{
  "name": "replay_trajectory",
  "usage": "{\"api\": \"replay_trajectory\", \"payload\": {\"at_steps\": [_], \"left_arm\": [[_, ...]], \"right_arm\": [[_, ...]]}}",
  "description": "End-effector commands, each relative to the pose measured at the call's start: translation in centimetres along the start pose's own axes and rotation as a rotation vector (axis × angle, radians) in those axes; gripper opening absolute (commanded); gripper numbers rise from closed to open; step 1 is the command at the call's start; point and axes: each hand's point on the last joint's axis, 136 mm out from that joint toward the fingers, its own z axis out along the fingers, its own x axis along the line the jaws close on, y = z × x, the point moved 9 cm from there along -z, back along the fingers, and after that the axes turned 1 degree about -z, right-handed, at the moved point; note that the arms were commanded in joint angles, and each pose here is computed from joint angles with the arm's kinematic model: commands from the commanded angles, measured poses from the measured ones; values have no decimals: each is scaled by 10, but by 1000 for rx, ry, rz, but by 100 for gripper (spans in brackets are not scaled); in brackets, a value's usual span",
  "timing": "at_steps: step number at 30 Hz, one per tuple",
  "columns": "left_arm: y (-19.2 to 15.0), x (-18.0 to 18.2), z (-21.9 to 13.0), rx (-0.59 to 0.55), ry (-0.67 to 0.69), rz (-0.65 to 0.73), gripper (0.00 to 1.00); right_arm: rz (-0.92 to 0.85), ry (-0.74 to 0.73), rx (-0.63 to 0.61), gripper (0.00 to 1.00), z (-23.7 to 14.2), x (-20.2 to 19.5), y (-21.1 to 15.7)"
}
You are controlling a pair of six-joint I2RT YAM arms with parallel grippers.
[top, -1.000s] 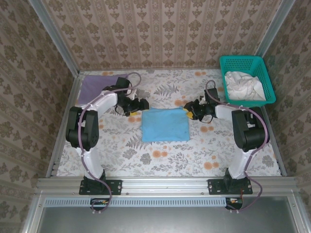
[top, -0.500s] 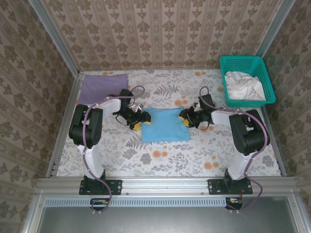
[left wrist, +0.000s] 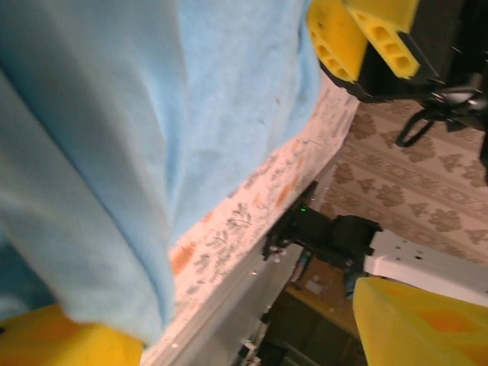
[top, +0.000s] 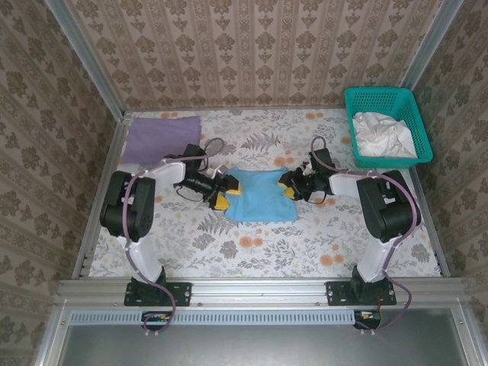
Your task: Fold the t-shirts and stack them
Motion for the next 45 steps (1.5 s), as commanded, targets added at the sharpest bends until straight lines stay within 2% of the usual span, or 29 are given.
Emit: {"api": "replay_trajectory", "payload": {"at_steps": [1, 7, 9, 12, 16, 22, 24, 27, 31, 36, 45], "left_arm": [[-17, -5, -19, -8, -62, -57, 79], [-31, 22, -46, -95, 210, -114, 86], [-23, 22, -45, -122, 227, -98, 88], [-2, 16, -34, -107, 212, -65, 88], [28, 6, -20, -108, 260, -5, 88], [51, 24, -13, -139, 579, 47, 84], [52, 29, -9, -153, 604, 67, 84], [59, 36, 3, -149, 562, 87, 83], [74, 38, 26, -122, 485, 117, 71], [89, 25, 42, -164, 412, 173, 56], [105, 18, 69, -194, 505, 239, 30]], "right_arm": [[32, -57, 5, 42, 6, -4, 1], [51, -84, 3, 45, 8, -8, 2], [51, -88, 6, 45, 9, -9, 2], [49, -95, 11, 46, 9, -9, 1], [37, -101, 13, 46, 7, -8, 0], [32, -97, 5, 46, 4, -8, -2], [26, -96, 5, 47, 3, -7, -2], [16, -102, 2, 48, 3, -7, -2], [19, -107, 8, 48, 5, -10, -1], [17, -113, 10, 47, 4, -12, -4], [-17, -123, -3, 47, -10, -8, -11]]}}
